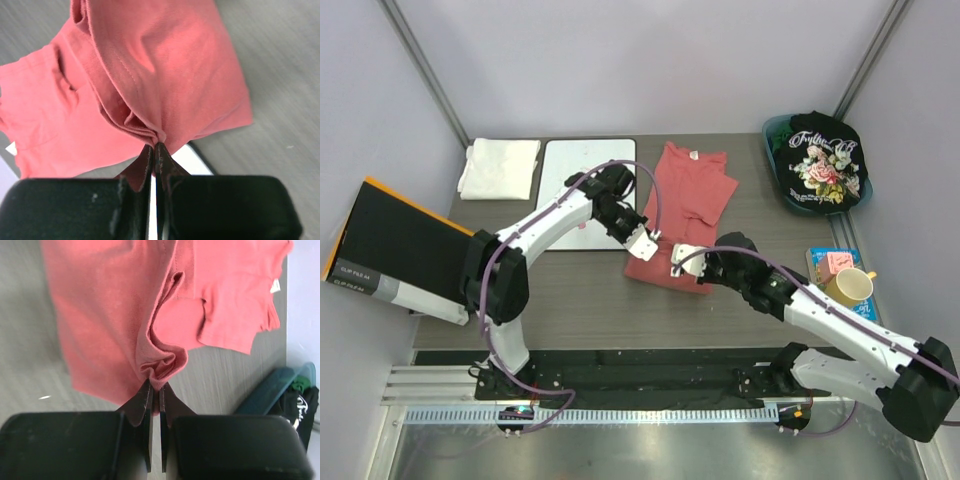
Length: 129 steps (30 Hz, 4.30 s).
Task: Fold and stack the t-shirts
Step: Fold the folded rectangular tshirt in 1/3 of the way, then grab one side of the 2/3 rectangular tshirt with both arms, then fold the long partially folded tshirt into a neat square
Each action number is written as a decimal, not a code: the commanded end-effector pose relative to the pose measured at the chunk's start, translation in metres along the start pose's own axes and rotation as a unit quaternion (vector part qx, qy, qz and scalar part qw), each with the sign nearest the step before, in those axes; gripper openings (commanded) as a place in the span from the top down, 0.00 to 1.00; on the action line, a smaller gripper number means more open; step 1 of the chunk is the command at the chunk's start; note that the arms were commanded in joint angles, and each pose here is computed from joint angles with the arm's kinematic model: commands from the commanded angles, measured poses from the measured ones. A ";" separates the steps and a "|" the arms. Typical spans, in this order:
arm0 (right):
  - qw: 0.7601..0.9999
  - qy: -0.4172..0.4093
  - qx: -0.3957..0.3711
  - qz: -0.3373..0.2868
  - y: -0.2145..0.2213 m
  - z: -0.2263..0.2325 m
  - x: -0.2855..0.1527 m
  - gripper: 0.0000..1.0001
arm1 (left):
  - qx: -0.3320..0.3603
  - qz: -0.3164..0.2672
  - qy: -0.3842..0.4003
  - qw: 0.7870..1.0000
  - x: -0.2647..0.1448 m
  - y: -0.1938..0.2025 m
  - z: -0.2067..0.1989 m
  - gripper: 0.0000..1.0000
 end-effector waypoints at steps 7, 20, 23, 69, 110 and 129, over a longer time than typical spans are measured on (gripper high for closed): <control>0.997 0.072 0.018 0.023 0.030 -0.055 0.046 0.99 | 0.037 -0.011 -0.055 0.998 0.000 0.023 0.060 1.00; 0.996 0.086 0.031 0.022 0.054 -0.097 0.099 0.99 | 0.036 -0.024 -0.088 0.995 0.021 0.062 0.086 0.88; 0.994 0.092 0.035 0.038 0.059 -0.100 0.110 0.95 | 0.036 -0.028 -0.103 0.994 0.026 0.067 0.091 0.63; 0.995 -0.093 -0.023 -0.020 0.024 0.038 0.080 0.16 | 0.034 0.016 -0.091 0.995 0.084 0.057 -0.024 0.21; 0.957 -0.263 0.037 -0.120 -0.026 0.007 -0.056 0.98 | -0.062 -0.065 0.053 0.995 -0.034 -0.052 -0.141 0.90; 0.988 -0.139 -0.050 -0.051 -0.023 -0.023 -0.042 0.99 | -0.016 -0.046 -0.064 0.997 -0.033 -0.054 -0.076 1.00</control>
Point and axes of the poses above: each gripper's point midway between its finger pads, its own x axis out along the fingers, its own z axis along the line the jaws close on, y = z × x, the point moved 9 cm from there along -x, back along the fingers, and after that the axes turned 15 degrees about -x, right-handed, at the moved point
